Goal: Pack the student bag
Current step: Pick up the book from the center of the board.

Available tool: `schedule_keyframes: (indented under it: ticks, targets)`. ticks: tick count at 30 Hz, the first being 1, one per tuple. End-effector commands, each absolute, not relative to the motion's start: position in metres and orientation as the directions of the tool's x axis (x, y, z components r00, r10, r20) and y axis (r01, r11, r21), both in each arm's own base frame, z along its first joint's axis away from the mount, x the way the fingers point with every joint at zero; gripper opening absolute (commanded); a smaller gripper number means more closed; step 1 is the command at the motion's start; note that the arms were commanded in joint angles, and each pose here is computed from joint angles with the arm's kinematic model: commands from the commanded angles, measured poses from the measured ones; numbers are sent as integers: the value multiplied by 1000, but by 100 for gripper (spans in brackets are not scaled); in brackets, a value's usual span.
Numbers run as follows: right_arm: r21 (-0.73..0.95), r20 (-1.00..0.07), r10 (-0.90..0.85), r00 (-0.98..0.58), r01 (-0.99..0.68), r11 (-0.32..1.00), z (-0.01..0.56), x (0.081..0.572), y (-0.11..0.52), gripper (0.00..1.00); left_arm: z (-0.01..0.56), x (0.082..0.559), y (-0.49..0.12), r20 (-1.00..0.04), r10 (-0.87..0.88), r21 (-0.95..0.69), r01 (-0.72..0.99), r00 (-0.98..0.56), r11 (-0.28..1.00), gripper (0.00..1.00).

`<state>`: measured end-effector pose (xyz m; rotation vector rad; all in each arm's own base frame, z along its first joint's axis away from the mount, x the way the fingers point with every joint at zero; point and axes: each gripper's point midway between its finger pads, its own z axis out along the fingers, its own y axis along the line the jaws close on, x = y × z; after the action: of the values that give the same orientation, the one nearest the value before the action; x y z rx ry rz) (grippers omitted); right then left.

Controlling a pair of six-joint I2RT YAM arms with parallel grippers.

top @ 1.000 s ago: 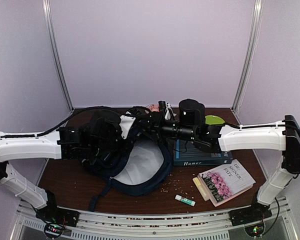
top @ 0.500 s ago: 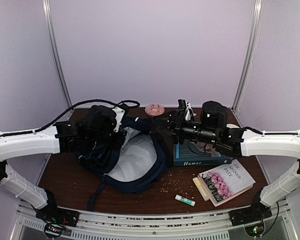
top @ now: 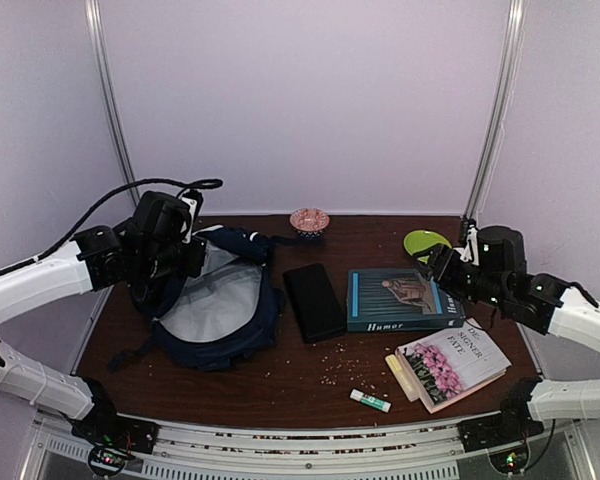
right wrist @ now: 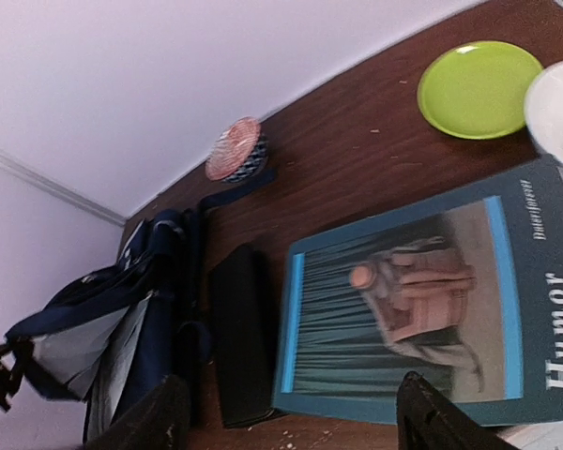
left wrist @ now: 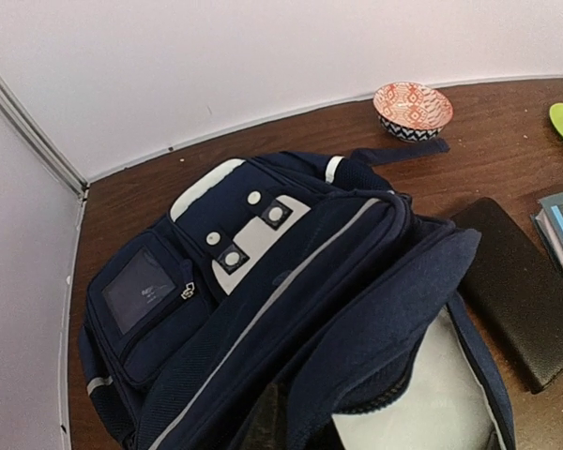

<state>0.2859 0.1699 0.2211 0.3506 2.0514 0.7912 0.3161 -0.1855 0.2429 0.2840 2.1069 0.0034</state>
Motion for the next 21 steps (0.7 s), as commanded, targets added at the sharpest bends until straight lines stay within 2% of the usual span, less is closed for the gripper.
schedule_keyframes:
  ticks: [1,2,4,10,14,21]
  targets:
    - [671,-573,579,-580,74,738,181,304,127,85,261,323,-199,-892,147,49,232,-427,971,0]
    - [691,-547,605,-578,95,716,171,309,121,94,259,324,-202,-892,150,47,241,-427,969,0]
    - [707,-515,640,-571,140,694,159,319,109,99,257,327,-206,-889,161,53,252,-429,966,0]
    - [646,-522,669,-529,266,716,136,336,75,100,254,334,-215,-878,201,84,273,-434,958,0]
    - [629,-562,678,-474,288,722,140,340,56,99,254,338,-217,-873,224,107,279,-434,954,0]
    - [598,-576,660,-483,301,742,138,336,45,100,252,338,-218,-872,230,109,287,-432,952,0]
